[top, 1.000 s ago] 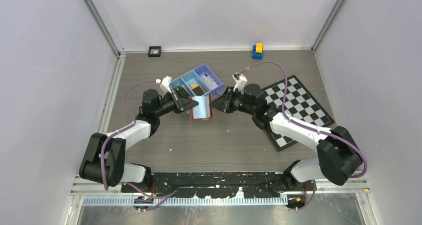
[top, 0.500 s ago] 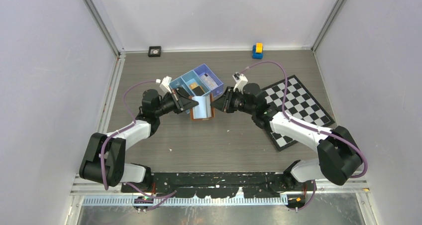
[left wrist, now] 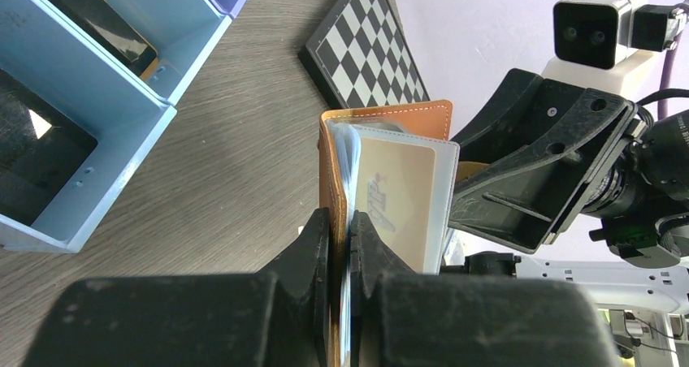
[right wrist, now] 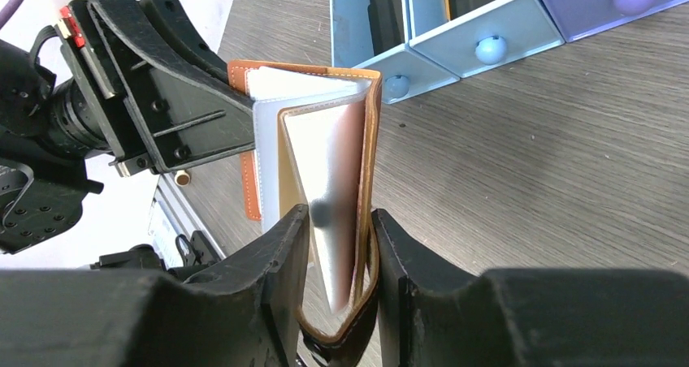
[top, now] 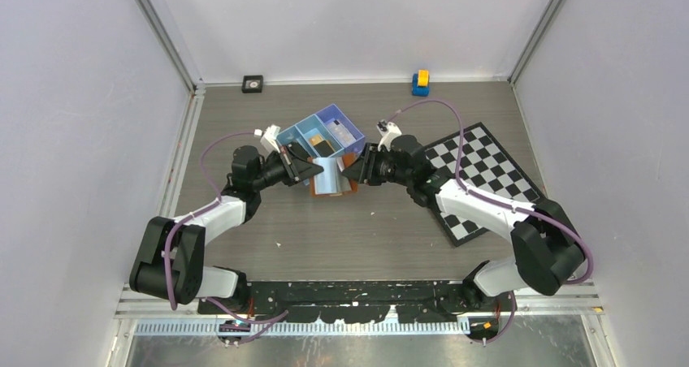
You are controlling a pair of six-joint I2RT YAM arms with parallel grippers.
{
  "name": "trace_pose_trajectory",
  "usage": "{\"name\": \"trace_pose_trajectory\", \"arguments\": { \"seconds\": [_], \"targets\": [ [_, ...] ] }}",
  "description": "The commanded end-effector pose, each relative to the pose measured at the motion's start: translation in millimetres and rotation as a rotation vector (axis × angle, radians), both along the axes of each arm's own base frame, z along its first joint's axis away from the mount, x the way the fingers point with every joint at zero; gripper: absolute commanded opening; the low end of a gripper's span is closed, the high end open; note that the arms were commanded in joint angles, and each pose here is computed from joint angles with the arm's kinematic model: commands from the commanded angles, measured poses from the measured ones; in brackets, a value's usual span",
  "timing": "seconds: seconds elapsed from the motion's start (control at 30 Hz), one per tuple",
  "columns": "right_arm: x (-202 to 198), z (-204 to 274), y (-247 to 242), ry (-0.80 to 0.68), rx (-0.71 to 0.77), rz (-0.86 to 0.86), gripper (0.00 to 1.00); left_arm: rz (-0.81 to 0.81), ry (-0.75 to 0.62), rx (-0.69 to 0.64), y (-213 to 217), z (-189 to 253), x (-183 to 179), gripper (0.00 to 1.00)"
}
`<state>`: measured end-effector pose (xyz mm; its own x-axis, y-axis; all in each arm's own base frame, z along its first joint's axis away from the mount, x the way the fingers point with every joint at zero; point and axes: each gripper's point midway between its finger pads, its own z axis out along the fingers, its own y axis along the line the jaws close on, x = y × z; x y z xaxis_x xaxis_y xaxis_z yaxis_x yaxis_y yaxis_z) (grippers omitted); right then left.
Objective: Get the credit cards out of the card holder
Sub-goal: Remove the credit card from the card holder.
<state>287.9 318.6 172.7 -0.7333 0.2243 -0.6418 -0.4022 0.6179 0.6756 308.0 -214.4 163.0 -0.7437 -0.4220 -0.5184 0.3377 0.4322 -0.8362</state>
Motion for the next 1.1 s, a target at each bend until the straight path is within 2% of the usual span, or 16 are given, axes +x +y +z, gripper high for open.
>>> {"name": "trace_pose_trajectory", "arguments": {
  "seconds": [0.0, 0.13, 0.4, 0.47, 0.57, 0.7, 0.77, 0.9, 0.97, 1.07],
  "targets": [
    [8, 14, 8, -0.041, 0.007, 0.001, 0.42, -0.008, -0.082, -0.013, 0, 20, 2, 0.0],
    [8, 8, 12, -0.029, -0.015, 0.007, 0.49, -0.01, -0.079, -0.012, -1, 20, 2, 0.0],
    [6, -3, 21, -0.024, -0.072, 0.022, 0.51, -0.016, -0.075, -0.017, -2, 20, 2, 0.0],
    [6, -6, 21, -0.024, -0.091, 0.016, 0.49, -0.019, -0.076, -0.02, -2, 20, 2, 0.0],
    [7, -9, 22, -0.018, -0.111, 0.014, 0.38, -0.028, -0.074, -0.032, -4, 20, 1, 0.0],
    [9, -6, 18, -0.024, -0.117, -0.011, 0.25, -0.039, -0.08, -0.052, -6, 22, 0, 0.15],
    [10, -4, 14, -0.029, -0.116, -0.033, 0.23, -0.042, -0.077, -0.06, -6, 22, 0, 0.28],
    [10, -1, 14, -0.036, -0.105, -0.038, 0.22, -0.048, -0.086, -0.068, -7, 24, -1, 0.46],
    [10, 0, 14, -0.034, -0.102, -0.039, 0.21, -0.049, -0.089, -0.069, -8, 25, -1, 0.52],
    [9, 1, 14, -0.034, -0.098, -0.036, 0.2, -0.061, -0.09, -0.068, -11, 24, -2, 0.56]
  ]
}}
